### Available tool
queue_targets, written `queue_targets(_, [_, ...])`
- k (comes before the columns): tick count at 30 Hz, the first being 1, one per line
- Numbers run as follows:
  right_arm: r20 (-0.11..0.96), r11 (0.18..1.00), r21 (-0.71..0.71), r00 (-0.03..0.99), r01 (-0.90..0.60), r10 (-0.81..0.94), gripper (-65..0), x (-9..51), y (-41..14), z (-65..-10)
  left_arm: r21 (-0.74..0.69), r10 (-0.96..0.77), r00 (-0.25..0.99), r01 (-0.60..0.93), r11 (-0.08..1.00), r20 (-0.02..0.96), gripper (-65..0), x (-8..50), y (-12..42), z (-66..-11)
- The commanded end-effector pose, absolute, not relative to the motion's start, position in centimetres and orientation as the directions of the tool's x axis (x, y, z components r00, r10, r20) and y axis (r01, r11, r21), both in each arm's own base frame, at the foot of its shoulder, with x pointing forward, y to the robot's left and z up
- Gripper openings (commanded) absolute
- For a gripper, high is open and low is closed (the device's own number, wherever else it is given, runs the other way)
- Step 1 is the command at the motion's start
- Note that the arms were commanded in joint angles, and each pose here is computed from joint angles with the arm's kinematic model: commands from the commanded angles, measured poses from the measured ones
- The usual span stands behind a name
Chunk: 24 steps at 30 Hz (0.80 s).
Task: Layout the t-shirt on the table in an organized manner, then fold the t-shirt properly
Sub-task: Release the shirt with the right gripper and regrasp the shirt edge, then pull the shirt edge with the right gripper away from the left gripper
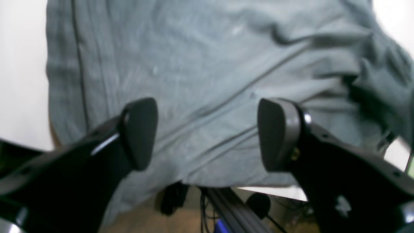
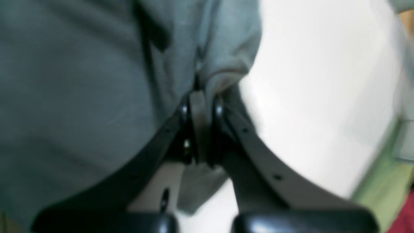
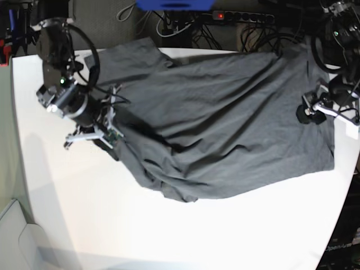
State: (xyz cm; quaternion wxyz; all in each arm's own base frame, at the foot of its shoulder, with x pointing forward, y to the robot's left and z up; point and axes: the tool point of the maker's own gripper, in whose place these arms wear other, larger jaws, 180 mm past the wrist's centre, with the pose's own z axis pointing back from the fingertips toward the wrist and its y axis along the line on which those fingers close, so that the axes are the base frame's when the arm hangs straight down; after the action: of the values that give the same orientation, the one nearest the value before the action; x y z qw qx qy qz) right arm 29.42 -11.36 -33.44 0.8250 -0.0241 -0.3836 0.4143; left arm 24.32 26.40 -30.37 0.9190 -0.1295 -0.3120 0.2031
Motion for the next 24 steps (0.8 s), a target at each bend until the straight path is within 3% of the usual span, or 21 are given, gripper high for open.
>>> queue_targets(1, [0.62, 0.656, -0.355, 0.358, -0.666, 0.699, -65.0, 28.9, -11.3, -33.3, -0.377, 0.463, 0.712, -0.293, 0.879, 0.527, -17.3, 24.5, 26.5, -29.7])
queue_targets(7, [0.538, 0.629, -0.222, 0.444, -0.745, 0.716, -56.3, 23.7, -10.3, -38.7, -0.385, 0.463, 0.696, -0.281, 0.879, 0.549, -17.3, 25.4, 26.5, -28.9])
queue_targets(14, [0.461, 0.452, -0.164, 0.337, -0.877, 0.821, -40.9, 18.9, -7.8, -41.0, -0.386, 0.462, 0.695, -0.279, 0.88, 0.552, -17.3, 25.5, 26.5, -28.9])
queue_targets(20, [0.442, 0.414, -0.246, 0.278, -0.877, 0.853, -37.1, 20.7, -9.0, -39.3, -0.385, 0.462, 0.696, -0.28, 0.88, 0.549, -17.3, 25.4, 26.5, -28.9])
queue_targets(24, [0.411, 0.464, -0.377, 0.304, -0.802, 0.859, -35.6, 24.7, -12.0, -36.0, -0.386, 0.462, 0.697, -0.28, 0.879, 0.548, -17.3, 25.4, 26.5, -29.0])
